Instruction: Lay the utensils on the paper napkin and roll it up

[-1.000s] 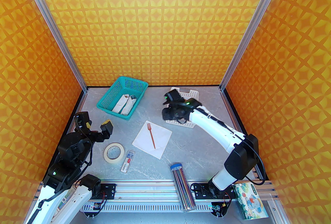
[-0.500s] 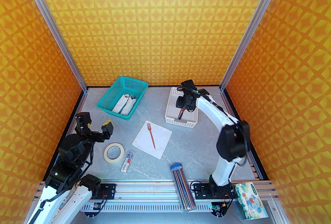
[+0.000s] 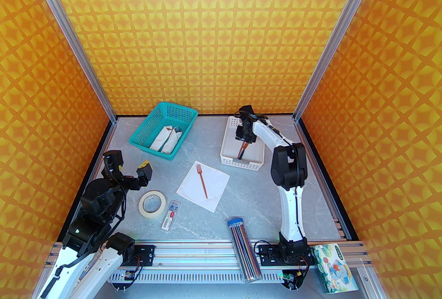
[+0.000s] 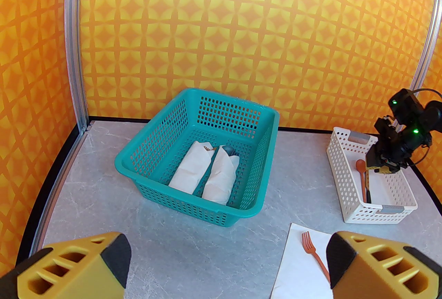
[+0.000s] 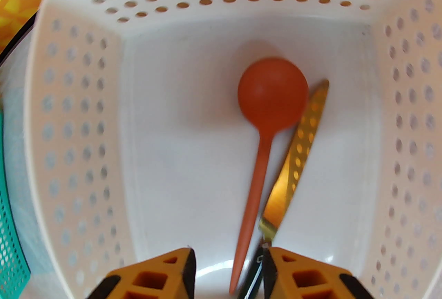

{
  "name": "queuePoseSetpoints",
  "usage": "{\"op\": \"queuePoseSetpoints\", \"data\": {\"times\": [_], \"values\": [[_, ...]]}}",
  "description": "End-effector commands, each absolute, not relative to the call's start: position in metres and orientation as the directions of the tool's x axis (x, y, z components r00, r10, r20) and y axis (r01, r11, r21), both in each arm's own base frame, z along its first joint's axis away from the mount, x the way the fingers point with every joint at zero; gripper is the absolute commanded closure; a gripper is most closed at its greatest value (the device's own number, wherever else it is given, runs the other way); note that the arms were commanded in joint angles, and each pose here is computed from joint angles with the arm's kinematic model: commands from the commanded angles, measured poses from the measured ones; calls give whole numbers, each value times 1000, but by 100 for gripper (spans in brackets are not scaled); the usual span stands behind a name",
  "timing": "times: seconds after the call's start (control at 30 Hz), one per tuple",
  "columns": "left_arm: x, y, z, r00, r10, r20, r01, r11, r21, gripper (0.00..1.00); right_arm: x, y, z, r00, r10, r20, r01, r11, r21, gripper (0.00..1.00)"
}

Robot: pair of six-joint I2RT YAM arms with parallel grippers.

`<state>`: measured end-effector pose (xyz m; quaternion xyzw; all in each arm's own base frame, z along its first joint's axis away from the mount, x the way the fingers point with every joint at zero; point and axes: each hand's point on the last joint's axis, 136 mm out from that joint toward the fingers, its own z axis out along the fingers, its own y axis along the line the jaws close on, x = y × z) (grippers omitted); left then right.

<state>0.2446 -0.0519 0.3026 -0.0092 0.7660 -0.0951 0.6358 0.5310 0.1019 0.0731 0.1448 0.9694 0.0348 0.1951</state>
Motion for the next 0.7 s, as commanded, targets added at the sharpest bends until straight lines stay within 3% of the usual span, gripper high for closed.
{"op": "queuePoseSetpoints", "data": {"times": [0.0, 0.67], "values": [[249, -49, 300, -192, -118, -974, 90, 986, -137, 1, 534, 94, 62, -880, 326, -346, 312, 945, 95, 62], [258, -52, 302, -211, -72, -975, 94, 991, -94, 1, 533, 97, 24, -907, 317, -275, 309, 948, 75, 62]]}}
